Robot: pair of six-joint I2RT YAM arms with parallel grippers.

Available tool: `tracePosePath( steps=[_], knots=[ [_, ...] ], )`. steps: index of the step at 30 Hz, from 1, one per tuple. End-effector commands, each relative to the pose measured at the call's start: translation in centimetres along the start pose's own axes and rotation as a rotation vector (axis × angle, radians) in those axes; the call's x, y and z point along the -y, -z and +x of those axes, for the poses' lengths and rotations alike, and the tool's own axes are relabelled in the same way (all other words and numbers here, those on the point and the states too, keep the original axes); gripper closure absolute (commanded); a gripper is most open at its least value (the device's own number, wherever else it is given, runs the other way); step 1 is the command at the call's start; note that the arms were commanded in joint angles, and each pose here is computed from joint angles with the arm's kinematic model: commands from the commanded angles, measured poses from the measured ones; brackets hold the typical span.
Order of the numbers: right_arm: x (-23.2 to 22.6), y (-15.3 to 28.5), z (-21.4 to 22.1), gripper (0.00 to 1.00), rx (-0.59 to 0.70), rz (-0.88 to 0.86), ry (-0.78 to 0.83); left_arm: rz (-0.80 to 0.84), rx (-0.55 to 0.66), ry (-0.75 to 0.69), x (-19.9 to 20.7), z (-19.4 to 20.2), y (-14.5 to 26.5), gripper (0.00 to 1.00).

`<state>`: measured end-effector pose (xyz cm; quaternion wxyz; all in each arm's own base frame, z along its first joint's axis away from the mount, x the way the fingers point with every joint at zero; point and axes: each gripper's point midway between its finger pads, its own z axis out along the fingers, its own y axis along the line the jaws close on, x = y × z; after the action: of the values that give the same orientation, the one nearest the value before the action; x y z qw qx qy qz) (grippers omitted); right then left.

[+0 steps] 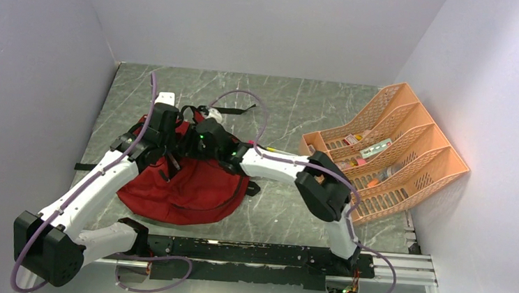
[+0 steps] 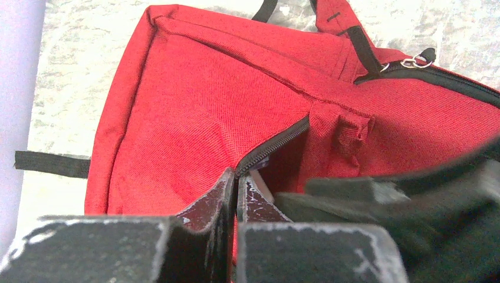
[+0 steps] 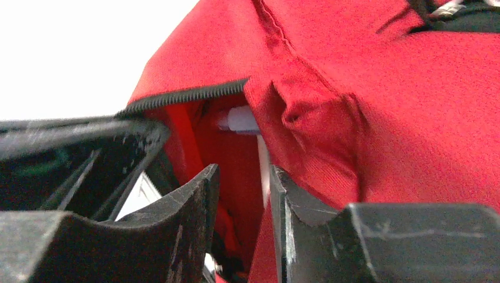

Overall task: Pack the student bag
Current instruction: Place the stationery in the student bag.

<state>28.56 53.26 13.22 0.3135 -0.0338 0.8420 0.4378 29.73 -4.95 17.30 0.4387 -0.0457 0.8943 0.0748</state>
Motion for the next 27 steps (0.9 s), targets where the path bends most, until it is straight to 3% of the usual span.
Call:
tracePosePath(
  steps=[1, 6, 13, 16, 21, 27],
  knots=[
    [-1.7, 4.5, -3.1, 0.60, 0.104, -0.028, 0.098, 0.000, 0.059, 0.037, -0.3, -1.6, 0.2, 0.95],
    [-1.8, 10.8, -6.0, 0.61, 0.239, -0.035, 0.269, 0.007, 0.058, 0.037, -0.1, -1.6, 0.2, 0.95],
    [5.0, 18.4, -10.5, 0.62, 0.333, 0.224, 0.403, 0.012, 0.056, 0.036, 0.0, -1.6, 0.2, 0.95],
    [8.9, 20.5, -11.8, 0.60, 0.270, 0.296, 0.438, 0.014, 0.055, 0.035, 0.0, -1.5, 0.1, 0.95],
    [13.9, 22.3, -13.8, 0.39, 0.182, 0.409, 0.568, 0.018, 0.060, 0.038, 0.0, -1.7, 0.3, 0.95],
    [18.8, 20.2, -13.3, 0.38, -0.055, 0.497, 0.654, 0.028, 0.058, 0.037, 0.2, -1.6, 0.3, 0.95]
  ],
)
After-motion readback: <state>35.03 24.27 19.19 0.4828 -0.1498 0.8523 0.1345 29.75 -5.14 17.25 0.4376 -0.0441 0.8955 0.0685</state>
